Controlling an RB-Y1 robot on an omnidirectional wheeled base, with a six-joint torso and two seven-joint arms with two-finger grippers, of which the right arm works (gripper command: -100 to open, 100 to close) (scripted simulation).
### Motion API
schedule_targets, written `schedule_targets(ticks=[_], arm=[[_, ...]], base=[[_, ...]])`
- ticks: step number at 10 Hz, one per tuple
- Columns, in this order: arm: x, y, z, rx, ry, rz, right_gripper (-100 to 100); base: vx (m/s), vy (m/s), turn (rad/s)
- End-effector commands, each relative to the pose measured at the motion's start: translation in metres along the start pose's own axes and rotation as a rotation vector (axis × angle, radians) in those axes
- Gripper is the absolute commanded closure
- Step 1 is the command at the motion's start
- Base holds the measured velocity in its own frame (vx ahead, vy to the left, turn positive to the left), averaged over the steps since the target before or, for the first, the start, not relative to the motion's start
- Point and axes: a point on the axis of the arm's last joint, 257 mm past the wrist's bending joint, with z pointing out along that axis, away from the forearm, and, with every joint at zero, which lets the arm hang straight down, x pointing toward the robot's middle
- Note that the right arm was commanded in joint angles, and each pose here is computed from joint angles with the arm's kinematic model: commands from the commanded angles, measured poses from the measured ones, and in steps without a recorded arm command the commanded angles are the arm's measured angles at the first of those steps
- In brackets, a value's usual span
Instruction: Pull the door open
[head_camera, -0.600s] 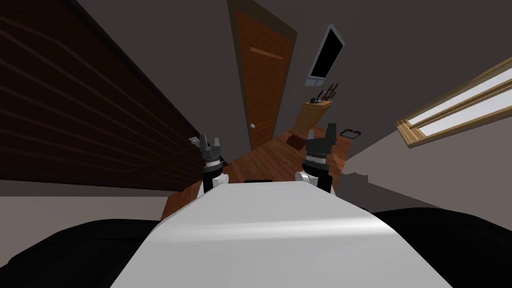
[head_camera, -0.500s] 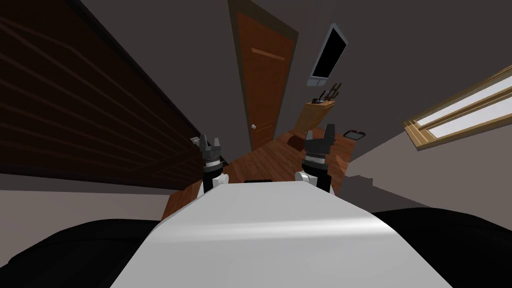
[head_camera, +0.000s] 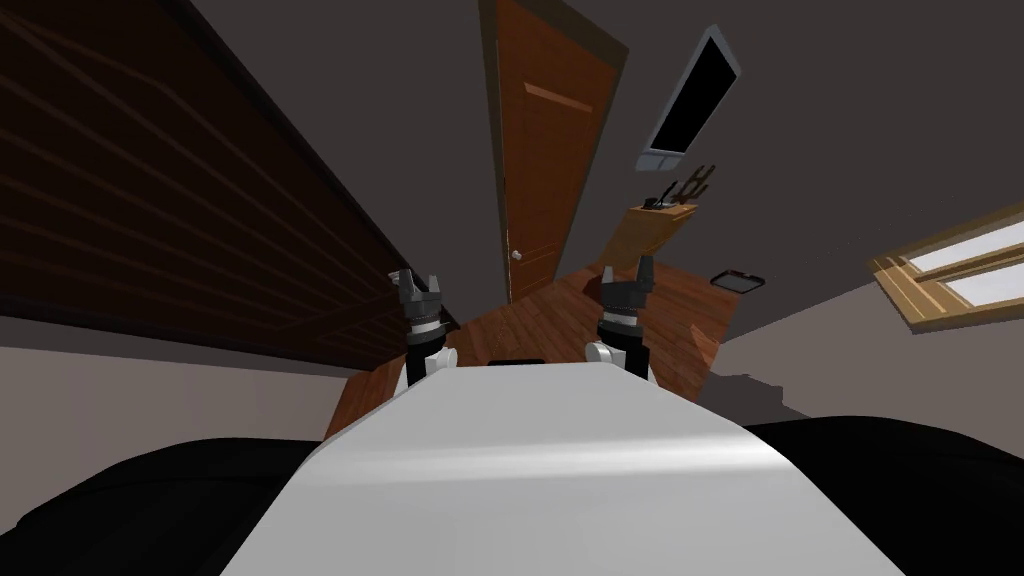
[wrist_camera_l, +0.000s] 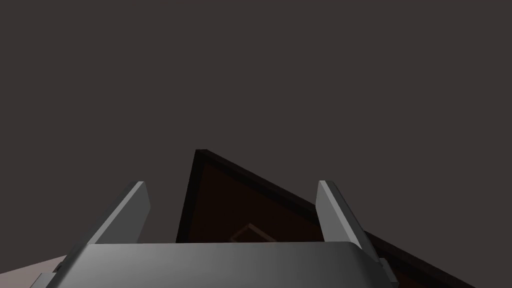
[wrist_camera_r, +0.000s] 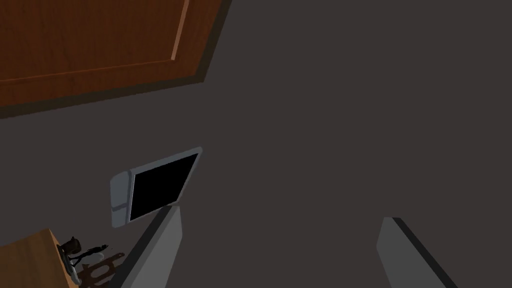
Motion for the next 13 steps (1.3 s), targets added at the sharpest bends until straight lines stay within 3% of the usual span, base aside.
schedule_targets(ticks=[1, 13], arm=[[0.001, -0.014, -0.0031, 0.02, -0.003, 0.062, -100], [-0.008, -0.103, -0.031, 0.147, -0.069, 0.422, -100]], base=[[0.088, -0.042, 0.227], [0.086, -0.049, 0.169]])
